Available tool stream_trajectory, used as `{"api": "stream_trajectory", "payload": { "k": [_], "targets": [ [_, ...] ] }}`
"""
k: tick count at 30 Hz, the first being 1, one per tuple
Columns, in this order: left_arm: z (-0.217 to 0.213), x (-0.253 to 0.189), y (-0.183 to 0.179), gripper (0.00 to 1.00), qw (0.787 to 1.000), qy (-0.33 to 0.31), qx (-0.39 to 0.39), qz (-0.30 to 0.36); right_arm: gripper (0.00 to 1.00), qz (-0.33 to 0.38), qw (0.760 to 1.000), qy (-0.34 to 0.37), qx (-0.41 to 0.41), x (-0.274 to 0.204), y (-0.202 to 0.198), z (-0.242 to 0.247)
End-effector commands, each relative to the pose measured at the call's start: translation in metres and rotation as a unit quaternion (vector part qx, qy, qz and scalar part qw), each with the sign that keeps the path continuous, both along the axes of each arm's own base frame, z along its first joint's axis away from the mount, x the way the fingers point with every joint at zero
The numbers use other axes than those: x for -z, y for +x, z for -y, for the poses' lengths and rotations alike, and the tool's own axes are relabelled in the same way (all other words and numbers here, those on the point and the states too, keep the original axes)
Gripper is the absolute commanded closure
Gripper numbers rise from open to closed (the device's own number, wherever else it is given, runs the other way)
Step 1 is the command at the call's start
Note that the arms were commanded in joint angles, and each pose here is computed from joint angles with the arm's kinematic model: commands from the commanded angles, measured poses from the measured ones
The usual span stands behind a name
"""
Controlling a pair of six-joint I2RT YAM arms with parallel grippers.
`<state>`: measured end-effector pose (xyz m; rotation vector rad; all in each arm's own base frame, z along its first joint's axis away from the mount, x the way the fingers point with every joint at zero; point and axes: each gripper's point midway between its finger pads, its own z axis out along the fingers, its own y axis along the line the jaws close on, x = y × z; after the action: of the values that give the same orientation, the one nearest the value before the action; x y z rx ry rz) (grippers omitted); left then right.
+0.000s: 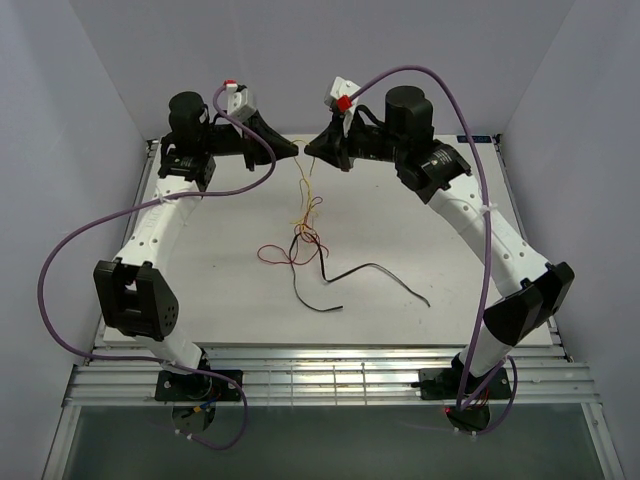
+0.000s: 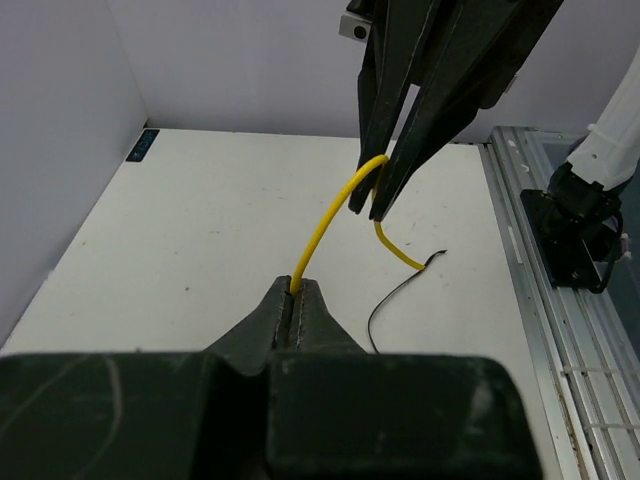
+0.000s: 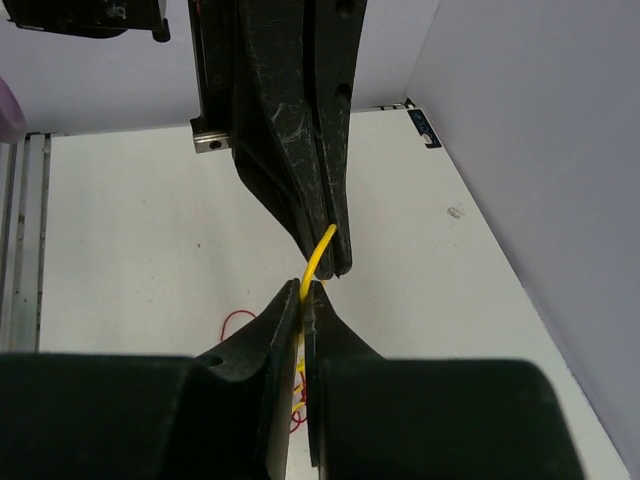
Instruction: Untangle the cables
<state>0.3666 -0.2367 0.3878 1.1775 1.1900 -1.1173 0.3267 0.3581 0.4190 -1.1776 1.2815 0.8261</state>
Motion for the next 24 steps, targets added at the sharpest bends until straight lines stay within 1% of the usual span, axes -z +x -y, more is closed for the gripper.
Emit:
{"api": "stream_trajectory", "payload": {
  "k": [1, 2, 3, 4, 5, 6, 7, 8, 9, 10, 11, 13, 15, 16, 17, 18, 19, 20, 21, 22, 23, 24],
  "targets": [
    [-0.003, -0.024, 0.001, 1.0, 0.999, -0.01, -0.043, 0.011, 0.89, 0.011, 0.999, 0.03, 0.031, -0.016, 0.007, 0.002],
    [-0.005, -0.033, 0.01, 1.0, 0.997, -0.017, -0.071, 0.011, 0.39, 0.005, 0.999, 0.028, 0.039, -0.005, 0.012, 0.001],
    [-0.012, -0.064, 0.028, 1.0, 0.99, -0.039, -0.134, 0.036, 0.1, -0.001, 0.999, 0.025, 0.047, 0.005, 0.016, 0.002],
    [-0.015, -0.084, 0.035, 1.0, 0.985, -0.057, -0.157, 0.05, 0.1, -0.014, 0.998, 0.028, 0.059, 0.014, 0.019, 0.005],
    [-0.019, -0.105, 0.039, 1.0, 0.979, -0.071, -0.177, 0.071, 0.1, -0.012, 0.997, 0.044, 0.065, 0.017, 0.025, 0.006],
    [-0.024, -0.145, 0.043, 1.0, 0.968, -0.097, -0.203, 0.114, 0.1, -0.043, 0.996, 0.037, 0.068, 0.047, 0.029, 0.005],
    [-0.027, -0.17, 0.043, 1.0, 0.96, -0.114, -0.211, 0.144, 0.1, -0.075, 0.994, 0.046, 0.066, 0.059, 0.03, 0.002],
    [-0.031, -0.194, 0.043, 1.0, 0.951, -0.131, -0.223, 0.169, 0.1, -0.088, 0.993, 0.048, 0.067, 0.069, 0.032, -0.001],
    [-0.033, -0.205, 0.06, 1.0, 0.943, -0.142, -0.24, 0.18, 0.1, -0.098, 0.992, 0.051, 0.064, 0.08, 0.033, -0.004],
    [-0.047, -0.271, 0.04, 1.0, 0.911, -0.192, -0.268, 0.248, 0.1, -0.134, 0.987, 0.056, 0.064, 0.093, 0.035, -0.009],
    [-0.055, -0.296, 0.033, 1.0, 0.892, -0.209, -0.28, 0.287, 0.1, -0.146, 0.985, 0.061, 0.065, 0.099, 0.036, -0.011],
    [-0.065, -0.341, 0.004, 1.0, 0.847, -0.249, -0.279, 0.378, 0.1, -0.161, 0.982, 0.062, 0.073, 0.118, 0.043, -0.015],
    [-0.069, -0.355, -0.016, 1.0, 0.827, -0.266, -0.271, 0.414, 0.1, -0.178, 0.979, 0.059, 0.08, 0.132, 0.048, -0.018],
    [-0.07, -0.361, -0.029, 1.0, 0.823, -0.275, -0.262, 0.423, 0.1, -0.187, 0.977, 0.052, 0.089, 0.144, 0.054, -0.02],
    [-0.066, -0.355, -0.03, 1.0, 0.834, -0.268, -0.25, 0.413, 0.07, -0.191, 0.976, 0.05, 0.089, 0.149, 0.057, -0.022],
    [-0.062, -0.349, -0.029, 1.0, 0.85, -0.265, -0.236, 0.39, 0.02, -0.194, 0.976, 0.049, 0.09, 0.152, 0.059, -0.024],
    [-0.058, -0.342, -0.029, 1.0, 0.859, -0.257, -0.227, 0.38, 0.09, -0.2, 0.974, 0.044, 0.092, 0.162, 0.065, -0.027],
    [-0.055, -0.329, -0.024, 1.0, 0.873, -0.246, -0.222, 0.359, 0.29, -0.197, 0.974, 0.05, 0.098, 0.156, 0.072, -0.029],
    [-0.054, -0.325, -0.024, 1.0, 0.882, -0.25, -0.219, 0.334, 0.35, -0.204, 0.972, 0.055, 0.107, 0.157, 0.077, -0.03],
    [-0.053, -0.322, -0.023, 1.0, 0.888, -0.251, -0.217, 0.318, 0.38, -0.211, 0.968, 0.054, 0.122, 0.163, 0.086, -0.03],
    [-0.052, -0.319, -0.021, 1.0, 0.894, -0.251, -0.214, 0.302, 0.36, -0.208, 0.968, 0.065, 0.125, 0.153, 0.091, -0.03],
    [-0.049, -0.315, -0.022, 1.0, 0.901, -0.248, -0.206, 0.291, 0.28, -0.214, 0.966, 0.075, 0.128, 0.147, 0.093, -0.03]
  ]
}}
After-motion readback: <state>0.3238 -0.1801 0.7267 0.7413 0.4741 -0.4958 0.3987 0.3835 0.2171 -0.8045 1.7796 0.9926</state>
